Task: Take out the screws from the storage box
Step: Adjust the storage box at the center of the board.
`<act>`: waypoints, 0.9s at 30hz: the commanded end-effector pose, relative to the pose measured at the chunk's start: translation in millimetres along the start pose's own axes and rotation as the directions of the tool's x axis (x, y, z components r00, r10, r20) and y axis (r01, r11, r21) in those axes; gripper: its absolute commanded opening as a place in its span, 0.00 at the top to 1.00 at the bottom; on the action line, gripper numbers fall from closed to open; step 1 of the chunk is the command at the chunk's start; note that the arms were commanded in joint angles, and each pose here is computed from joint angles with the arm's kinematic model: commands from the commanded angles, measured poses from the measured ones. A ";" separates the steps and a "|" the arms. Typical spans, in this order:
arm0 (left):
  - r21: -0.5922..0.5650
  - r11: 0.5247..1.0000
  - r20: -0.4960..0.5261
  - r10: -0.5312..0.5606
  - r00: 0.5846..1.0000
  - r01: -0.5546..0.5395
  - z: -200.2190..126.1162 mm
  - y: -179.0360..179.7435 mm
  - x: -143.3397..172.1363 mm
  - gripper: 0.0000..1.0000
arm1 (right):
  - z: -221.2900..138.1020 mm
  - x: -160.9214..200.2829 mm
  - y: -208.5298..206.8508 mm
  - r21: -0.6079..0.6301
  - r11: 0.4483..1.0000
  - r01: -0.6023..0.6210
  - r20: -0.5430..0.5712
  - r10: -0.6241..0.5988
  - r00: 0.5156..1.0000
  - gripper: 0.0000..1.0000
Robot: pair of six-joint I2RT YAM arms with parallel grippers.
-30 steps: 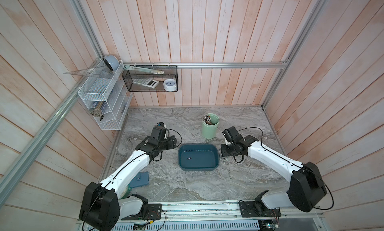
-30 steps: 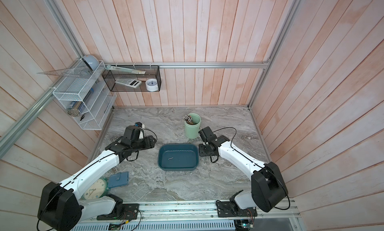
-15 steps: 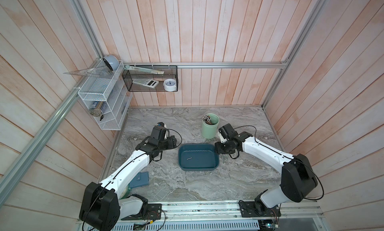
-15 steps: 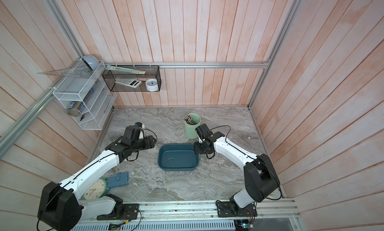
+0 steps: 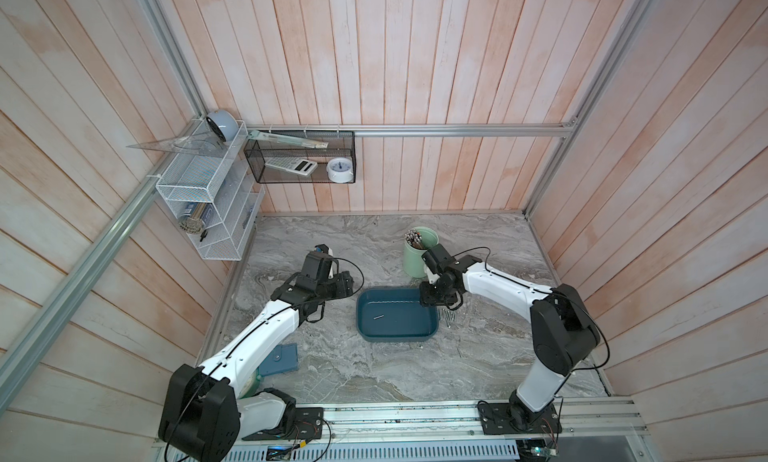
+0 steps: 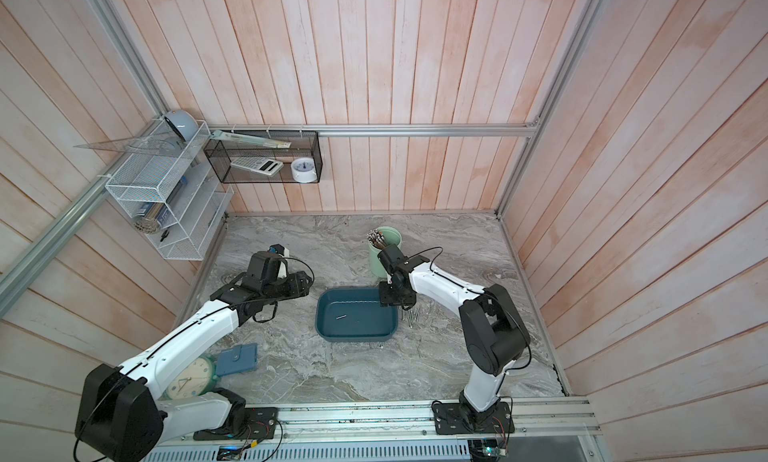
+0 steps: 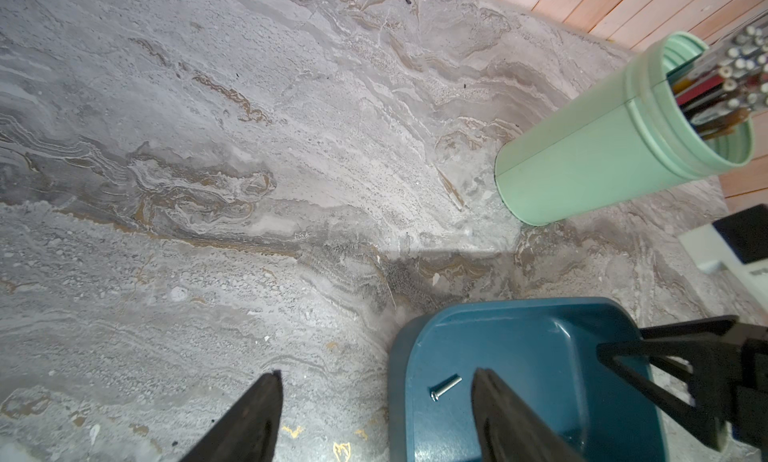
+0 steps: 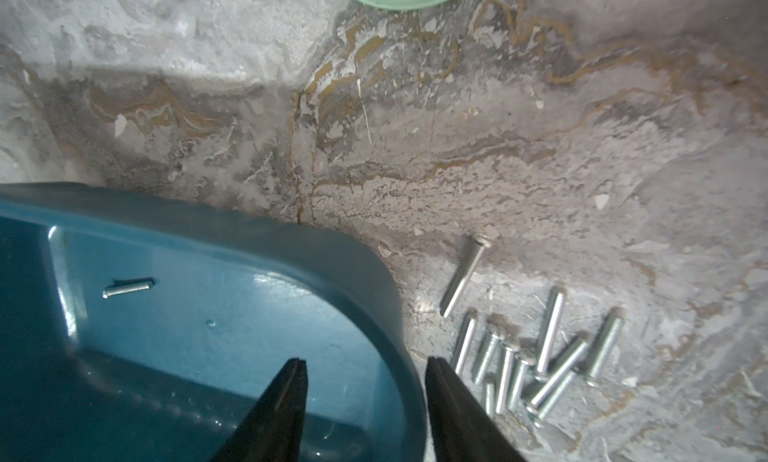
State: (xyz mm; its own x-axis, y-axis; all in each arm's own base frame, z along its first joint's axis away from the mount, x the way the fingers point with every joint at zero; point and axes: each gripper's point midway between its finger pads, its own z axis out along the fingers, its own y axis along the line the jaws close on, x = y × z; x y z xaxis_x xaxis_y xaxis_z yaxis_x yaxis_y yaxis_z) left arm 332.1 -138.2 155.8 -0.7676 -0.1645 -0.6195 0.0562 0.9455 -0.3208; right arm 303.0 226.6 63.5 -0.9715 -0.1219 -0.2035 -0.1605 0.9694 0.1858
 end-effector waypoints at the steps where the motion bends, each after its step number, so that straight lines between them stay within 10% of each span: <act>1: -0.004 1.000 0.010 0.004 1.000 -0.004 0.2 1.5 -3.1 0.23 | 0.3 4.6 2.0 0.032 0.999 0.003 -0.037 -0.002 0.999 0.55; 19: -0.066 0.998 0.131 0.002 0.991 0.006 -22.6 15.1 -23.5 0.23 | 7.3 33.3 25.1 -0.120 0.988 -0.099 -0.170 0.078 0.982 0.99; 27: -0.045 0.999 0.241 -0.007 0.970 0.018 -43.4 16.0 -37.6 0.23 | -6.9 31.5 47.6 -0.347 0.911 -0.221 -0.234 0.144 0.961 1.00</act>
State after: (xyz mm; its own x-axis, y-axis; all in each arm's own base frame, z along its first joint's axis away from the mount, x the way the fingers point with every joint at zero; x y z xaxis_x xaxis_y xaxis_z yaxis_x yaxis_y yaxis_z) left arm 331.5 -110.2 198.8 -0.6318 -0.2299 -0.7402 0.0149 0.9512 -0.3081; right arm 270.2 254.4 55.3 -0.9992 -0.0388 0.0092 -0.0312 0.9044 0.4256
